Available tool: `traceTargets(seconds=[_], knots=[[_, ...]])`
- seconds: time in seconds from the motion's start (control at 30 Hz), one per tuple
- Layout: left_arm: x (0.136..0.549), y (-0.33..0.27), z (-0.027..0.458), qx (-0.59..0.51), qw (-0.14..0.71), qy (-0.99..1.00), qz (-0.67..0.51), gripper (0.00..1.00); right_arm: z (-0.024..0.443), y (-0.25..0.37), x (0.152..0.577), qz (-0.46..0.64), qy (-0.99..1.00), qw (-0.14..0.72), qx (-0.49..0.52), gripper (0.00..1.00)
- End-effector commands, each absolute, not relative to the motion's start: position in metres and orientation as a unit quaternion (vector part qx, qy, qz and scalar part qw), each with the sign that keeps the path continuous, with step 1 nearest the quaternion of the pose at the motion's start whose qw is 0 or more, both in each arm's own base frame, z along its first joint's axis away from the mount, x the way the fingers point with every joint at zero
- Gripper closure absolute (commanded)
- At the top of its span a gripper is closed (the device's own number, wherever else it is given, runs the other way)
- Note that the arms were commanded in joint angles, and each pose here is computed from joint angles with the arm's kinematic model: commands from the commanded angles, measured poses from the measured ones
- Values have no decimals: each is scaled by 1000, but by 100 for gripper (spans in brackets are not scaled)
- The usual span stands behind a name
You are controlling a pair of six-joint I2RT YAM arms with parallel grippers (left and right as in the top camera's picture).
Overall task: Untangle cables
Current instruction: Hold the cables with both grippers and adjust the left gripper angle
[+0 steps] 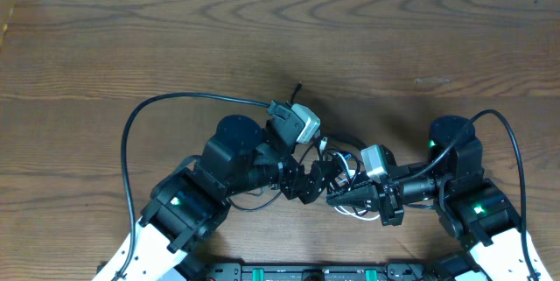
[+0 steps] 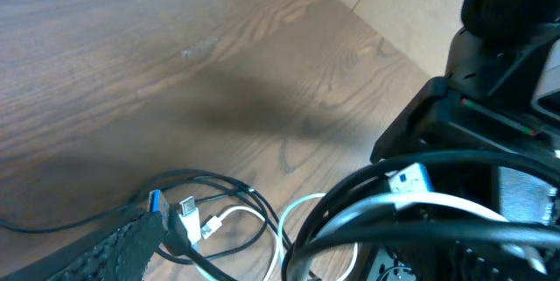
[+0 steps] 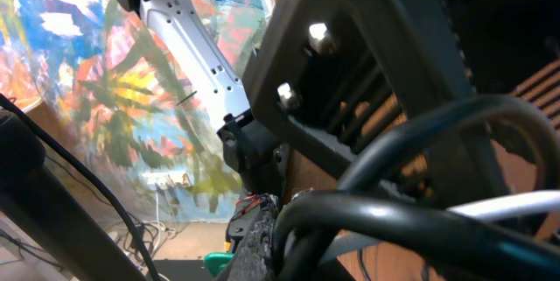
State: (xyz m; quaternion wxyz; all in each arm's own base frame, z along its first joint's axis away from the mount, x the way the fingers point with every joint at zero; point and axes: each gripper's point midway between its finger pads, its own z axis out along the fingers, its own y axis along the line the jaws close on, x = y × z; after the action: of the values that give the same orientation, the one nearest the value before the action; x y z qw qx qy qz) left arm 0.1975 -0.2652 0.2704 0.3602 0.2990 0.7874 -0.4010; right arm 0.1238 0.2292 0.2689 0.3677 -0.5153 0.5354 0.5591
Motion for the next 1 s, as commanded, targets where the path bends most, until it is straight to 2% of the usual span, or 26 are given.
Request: traceTargets(seconds=[0.0,0.4,0.67,0.8,0.97], knots=[[194,-270,268,303,345,787,-411,10,270,230,121,565,529,364,-518,99],[194,-270,266,304,342,788,-412,10,270,230,121,565,531,363,-517,99],[193,-265,276,302,359,781,-412,10,261,231,139,547,595,354,-471,99],[201,-252,272,278,377,800,-375,11,254,231,155,530,645,348,-426,99],[212,-228,263,242,397,828,-313,11,256,231,156,535,647,346,-418,99]])
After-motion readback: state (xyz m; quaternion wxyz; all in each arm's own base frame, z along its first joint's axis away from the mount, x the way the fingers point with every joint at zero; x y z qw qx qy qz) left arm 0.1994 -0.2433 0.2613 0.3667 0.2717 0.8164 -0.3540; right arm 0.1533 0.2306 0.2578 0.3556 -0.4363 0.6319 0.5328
